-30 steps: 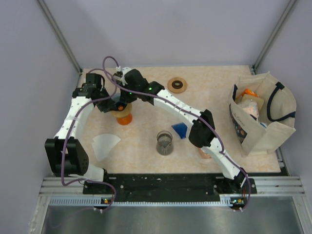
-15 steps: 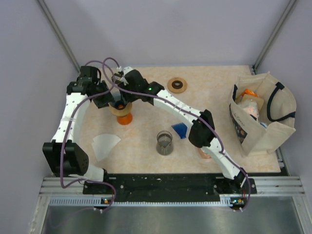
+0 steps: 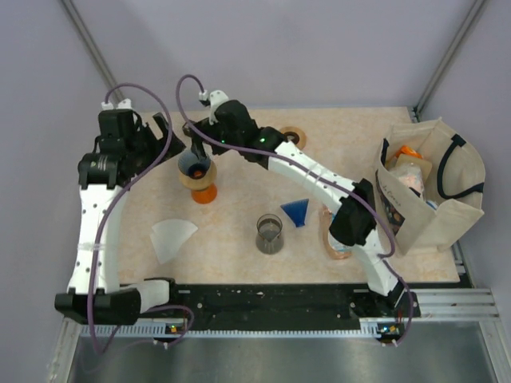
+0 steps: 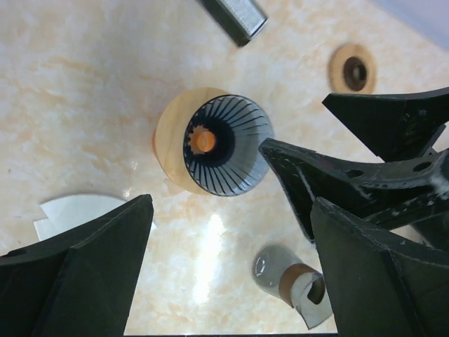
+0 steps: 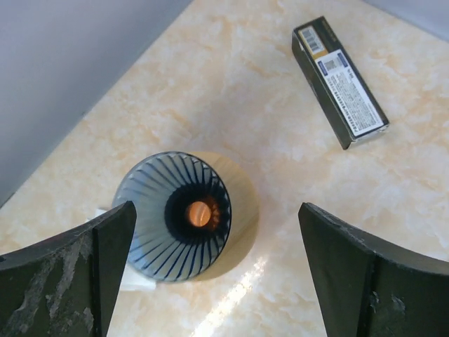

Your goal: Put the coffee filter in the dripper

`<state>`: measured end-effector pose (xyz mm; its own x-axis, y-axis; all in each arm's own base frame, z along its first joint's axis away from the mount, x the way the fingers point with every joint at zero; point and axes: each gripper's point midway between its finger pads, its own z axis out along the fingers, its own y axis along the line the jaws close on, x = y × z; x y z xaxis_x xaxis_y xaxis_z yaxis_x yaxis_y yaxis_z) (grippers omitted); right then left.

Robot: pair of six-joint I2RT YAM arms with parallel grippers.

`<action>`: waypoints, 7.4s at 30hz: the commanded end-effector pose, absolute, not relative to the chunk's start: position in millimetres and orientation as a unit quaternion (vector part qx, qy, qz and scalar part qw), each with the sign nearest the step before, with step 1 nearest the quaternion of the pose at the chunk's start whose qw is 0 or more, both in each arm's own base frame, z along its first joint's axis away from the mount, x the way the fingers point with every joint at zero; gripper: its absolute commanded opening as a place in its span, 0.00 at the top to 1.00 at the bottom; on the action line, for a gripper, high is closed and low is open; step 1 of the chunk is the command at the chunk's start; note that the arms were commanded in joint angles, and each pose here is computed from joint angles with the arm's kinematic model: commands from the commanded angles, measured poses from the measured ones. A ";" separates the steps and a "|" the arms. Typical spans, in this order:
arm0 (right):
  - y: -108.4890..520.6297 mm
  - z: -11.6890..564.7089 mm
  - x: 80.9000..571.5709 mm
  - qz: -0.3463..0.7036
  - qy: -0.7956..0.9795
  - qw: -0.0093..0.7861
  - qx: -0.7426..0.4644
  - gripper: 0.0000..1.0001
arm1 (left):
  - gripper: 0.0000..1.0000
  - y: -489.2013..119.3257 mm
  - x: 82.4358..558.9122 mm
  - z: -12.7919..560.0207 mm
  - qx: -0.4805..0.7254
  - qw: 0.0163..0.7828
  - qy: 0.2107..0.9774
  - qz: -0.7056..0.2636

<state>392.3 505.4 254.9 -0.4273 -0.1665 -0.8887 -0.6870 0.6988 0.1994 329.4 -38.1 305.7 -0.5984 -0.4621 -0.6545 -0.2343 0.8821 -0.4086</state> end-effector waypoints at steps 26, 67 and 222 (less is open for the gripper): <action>151.1 209.2 327.9 0.067 0.876 0.479 0.003 0.01 | 0.01 -63.3 246.0 277.6 -0.144 0.479 0.835 -0.229; 347.7 162.5 271.1 0.363 0.830 0.384 -0.179 0.04 | 0.01 40.5 228.0 58.2 -0.544 0.277 0.790 -0.056; 355.4 263.8 253.8 0.210 0.513 0.656 -0.512 1.00 | 0.01 -107.7 210.7 184.8 -0.265 0.343 0.852 -0.295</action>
<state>248.0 347.6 199.0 0.0738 -0.3302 -0.9410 -0.8817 0.4192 -0.2163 216.1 -113.5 170.2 -0.6108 -0.7028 -0.3646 -0.2873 0.6258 -0.7251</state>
